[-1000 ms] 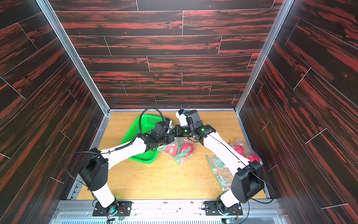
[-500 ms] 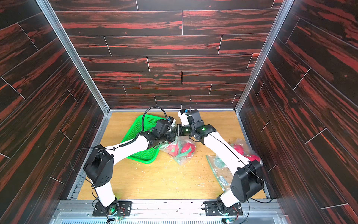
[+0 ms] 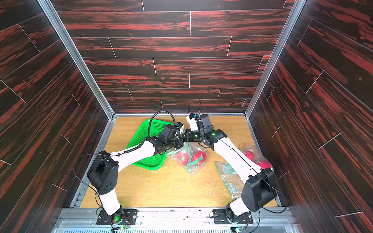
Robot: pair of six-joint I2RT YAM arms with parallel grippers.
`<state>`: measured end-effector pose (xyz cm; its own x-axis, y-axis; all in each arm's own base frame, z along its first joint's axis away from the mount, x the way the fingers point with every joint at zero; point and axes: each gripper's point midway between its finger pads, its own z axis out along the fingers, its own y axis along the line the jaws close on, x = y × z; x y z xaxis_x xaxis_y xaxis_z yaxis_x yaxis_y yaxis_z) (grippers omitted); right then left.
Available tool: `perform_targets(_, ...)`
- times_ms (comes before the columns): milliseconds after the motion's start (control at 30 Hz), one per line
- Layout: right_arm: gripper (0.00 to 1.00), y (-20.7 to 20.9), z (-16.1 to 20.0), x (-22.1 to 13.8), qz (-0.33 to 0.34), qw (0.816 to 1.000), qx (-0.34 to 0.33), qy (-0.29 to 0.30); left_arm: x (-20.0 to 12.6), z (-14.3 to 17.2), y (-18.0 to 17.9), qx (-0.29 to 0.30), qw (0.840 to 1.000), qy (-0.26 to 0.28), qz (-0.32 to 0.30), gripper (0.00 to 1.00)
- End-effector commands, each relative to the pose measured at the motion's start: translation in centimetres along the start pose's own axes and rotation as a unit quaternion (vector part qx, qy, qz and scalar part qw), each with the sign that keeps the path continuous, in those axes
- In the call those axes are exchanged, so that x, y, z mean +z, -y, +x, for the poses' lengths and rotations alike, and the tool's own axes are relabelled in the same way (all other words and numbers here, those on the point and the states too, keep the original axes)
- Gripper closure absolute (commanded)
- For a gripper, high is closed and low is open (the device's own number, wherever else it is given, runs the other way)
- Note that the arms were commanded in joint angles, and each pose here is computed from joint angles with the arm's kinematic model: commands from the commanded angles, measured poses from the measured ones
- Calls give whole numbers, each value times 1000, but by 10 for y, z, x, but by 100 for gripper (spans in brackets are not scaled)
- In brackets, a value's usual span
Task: Open the zip-top bag and take out the dragon fruit
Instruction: Pick up the dragon fruit from the zipper food storage bag.
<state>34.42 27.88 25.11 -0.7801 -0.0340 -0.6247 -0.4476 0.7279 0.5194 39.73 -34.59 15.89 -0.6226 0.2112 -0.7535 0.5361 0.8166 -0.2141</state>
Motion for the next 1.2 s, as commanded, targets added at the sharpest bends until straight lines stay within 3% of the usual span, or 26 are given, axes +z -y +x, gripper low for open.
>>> perform_targets(0, 100, -23, -11, -19, -39, 999, -19, 25, -10, -14, -3, 18, 999, 21, -21, 100)
perform_targets(133, 100, -30, -9, -23, -59, 998, -18, 26, 0, -8, -8, 20, 999, 5, -36, 99)
perform_targets(267, 100, -37, -5, -25, -79, 996, -17, 22, 5, -7, -6, 17, 999, 6, -29, 76)
perform_targets(433, 100, -41, -4, -24, -95, 995, -10, 19, 17, -5, -3, 15, 1000, 0, -18, 72)
perform_targets(500, 100, -40, -3, -22, -96, 995, -9, 18, 19, -5, -2, 14, 1000, -2, -17, 73)
perform_targets(600, 100, -37, -2, -21, -90, 996, -9, 16, 18, -6, -3, 12, 1000, 3, -20, 86)
perform_targets(667, 100, -36, -1, -21, -87, 996, -9, 16, 14, -9, -3, 14, 1000, 8, -21, 100)
perform_targets(800, 100, -20, -4, -21, -41, 999, -13, 26, -2, -21, 4, 13, 1000, 26, -7, 100)
perform_targets(967, 100, 3, -13, -22, -9, 999, 0, 39, -34, -41, 36, 12, 997, 52, 62, 100)
perform_targets(1167, 100, 22, -29, -27, 6, 998, 13, 57, -106, -84, 65, -3, 984, 124, 124, 100)
